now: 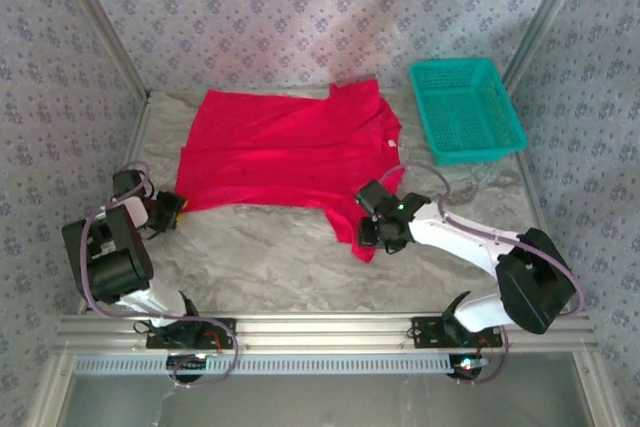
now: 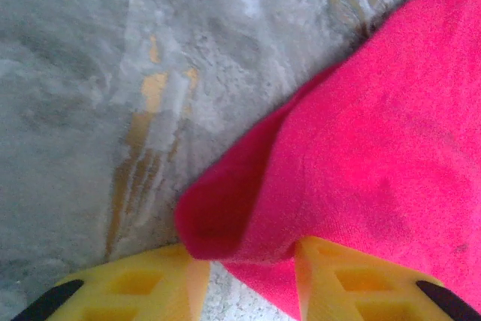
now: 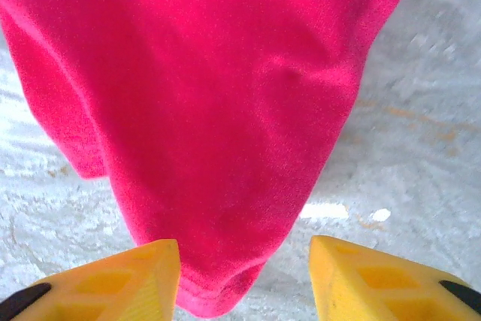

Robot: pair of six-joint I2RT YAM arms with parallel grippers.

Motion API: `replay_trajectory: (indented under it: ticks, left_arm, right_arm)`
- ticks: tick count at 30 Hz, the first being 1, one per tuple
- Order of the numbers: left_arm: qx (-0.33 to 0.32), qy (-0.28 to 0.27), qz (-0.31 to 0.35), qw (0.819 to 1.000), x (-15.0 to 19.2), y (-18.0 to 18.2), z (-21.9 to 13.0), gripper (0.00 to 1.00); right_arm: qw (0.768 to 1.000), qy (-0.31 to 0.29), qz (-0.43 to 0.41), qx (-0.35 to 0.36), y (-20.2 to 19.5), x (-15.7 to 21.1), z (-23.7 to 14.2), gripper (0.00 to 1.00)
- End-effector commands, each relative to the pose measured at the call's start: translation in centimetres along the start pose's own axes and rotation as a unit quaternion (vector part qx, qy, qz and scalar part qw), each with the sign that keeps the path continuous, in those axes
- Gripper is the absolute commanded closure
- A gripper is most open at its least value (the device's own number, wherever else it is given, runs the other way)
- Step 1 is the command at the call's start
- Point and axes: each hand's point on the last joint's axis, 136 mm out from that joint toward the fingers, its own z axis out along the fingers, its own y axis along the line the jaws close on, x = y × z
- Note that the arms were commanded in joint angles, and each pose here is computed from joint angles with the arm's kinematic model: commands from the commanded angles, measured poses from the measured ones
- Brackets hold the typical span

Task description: Fold the inside-out t-shirt

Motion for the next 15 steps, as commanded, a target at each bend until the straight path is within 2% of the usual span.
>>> replay_trajectory:
  ticks: [1,5,9,11,12,15]
  left_arm:
    - [0.016,0.000,0.005,1.000,-0.6,-0.7,1.4,0.67]
    - [0.013,0.004,0.003,1.000,-0.6,-0.4,2.1,0.80]
    - [0.009,0.007,0.003,1.000,-0.6,-0.3,2.2,0.99]
    - [0.007,0.006,0.003,1.000,-0.6,-0.4,1.9,1.00]
    - [0.007,0.003,0.004,1.000,-0.7,-0.5,1.7,1.00]
    - [0.013,-0.002,0.003,1.000,-0.9,-1.3,0.7,1.00]
  right_arm:
    - [1.000,0.013,0.022,-0.006,0.4,1.8,0.0,0.48]
    - [0.999,0.026,0.024,-0.004,0.3,3.3,1.1,0.47]
    - [1.000,0.020,0.020,-0.002,0.7,2.6,2.8,0.48]
    - [1.000,0.020,0.010,0.004,0.7,2.3,3.7,0.53]
    - [1.000,0.021,0.010,0.008,0.7,2.1,4.1,0.58]
    - [1.000,0.023,0.008,0.019,0.8,1.4,4.0,0.88]
